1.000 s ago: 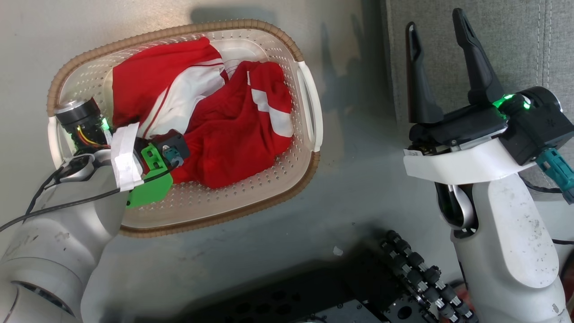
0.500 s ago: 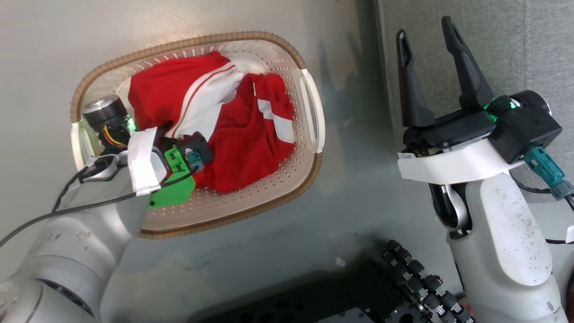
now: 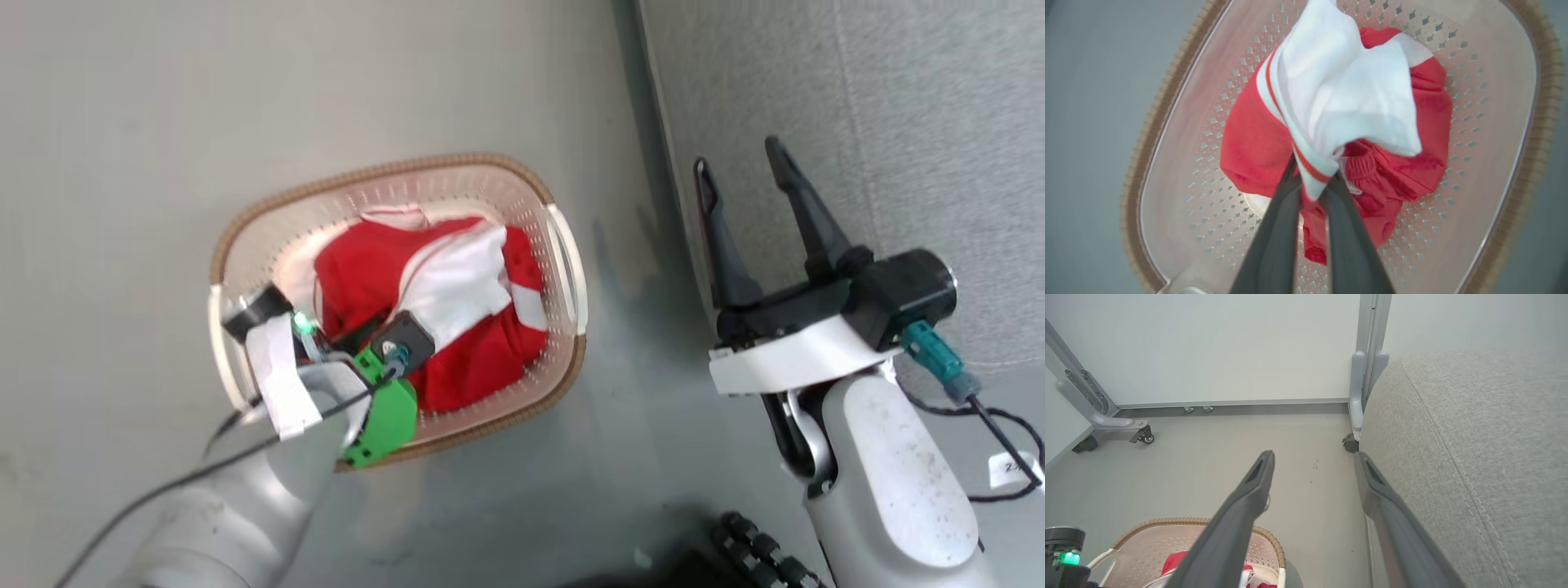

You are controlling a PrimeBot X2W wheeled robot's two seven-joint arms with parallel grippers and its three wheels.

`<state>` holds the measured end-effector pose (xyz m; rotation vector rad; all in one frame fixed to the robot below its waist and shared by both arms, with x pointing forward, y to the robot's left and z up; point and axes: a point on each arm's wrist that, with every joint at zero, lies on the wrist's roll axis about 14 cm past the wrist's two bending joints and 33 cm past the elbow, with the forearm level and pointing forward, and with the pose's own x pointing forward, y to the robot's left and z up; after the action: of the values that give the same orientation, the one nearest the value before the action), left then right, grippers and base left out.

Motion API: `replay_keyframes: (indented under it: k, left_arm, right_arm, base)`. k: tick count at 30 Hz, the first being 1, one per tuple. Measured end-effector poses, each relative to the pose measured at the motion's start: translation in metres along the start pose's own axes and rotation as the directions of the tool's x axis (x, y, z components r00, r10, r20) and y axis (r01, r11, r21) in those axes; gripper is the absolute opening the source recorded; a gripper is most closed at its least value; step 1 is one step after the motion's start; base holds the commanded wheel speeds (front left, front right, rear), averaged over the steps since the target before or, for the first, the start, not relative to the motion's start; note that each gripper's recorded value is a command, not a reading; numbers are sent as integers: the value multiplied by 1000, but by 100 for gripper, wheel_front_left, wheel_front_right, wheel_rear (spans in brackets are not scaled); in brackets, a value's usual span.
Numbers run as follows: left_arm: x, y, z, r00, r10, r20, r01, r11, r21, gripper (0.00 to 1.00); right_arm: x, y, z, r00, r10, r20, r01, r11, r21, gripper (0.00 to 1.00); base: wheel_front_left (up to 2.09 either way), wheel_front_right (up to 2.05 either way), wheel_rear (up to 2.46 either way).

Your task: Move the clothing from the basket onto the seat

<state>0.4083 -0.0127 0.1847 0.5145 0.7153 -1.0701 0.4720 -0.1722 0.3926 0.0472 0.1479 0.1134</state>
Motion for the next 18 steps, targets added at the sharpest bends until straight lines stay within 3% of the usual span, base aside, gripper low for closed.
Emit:
replay_keyframes:
  k: [10, 18]
  left_arm:
    - [-62, -11, 65, 972, 159, 174, -131, 979, -158, 0]
    - [-123, -14, 123, 882, 318, 347, -239, 938, -252, 0]
  right_arm:
    - [-48, 16, 35, 999, 11, 47, -12, 1000, 4, 100]
    - [-96, 36, 51, 996, 37, 83, -39, 999, 20, 100]
  base:
    - [0, 0, 0]
    - [0, 0, 0]
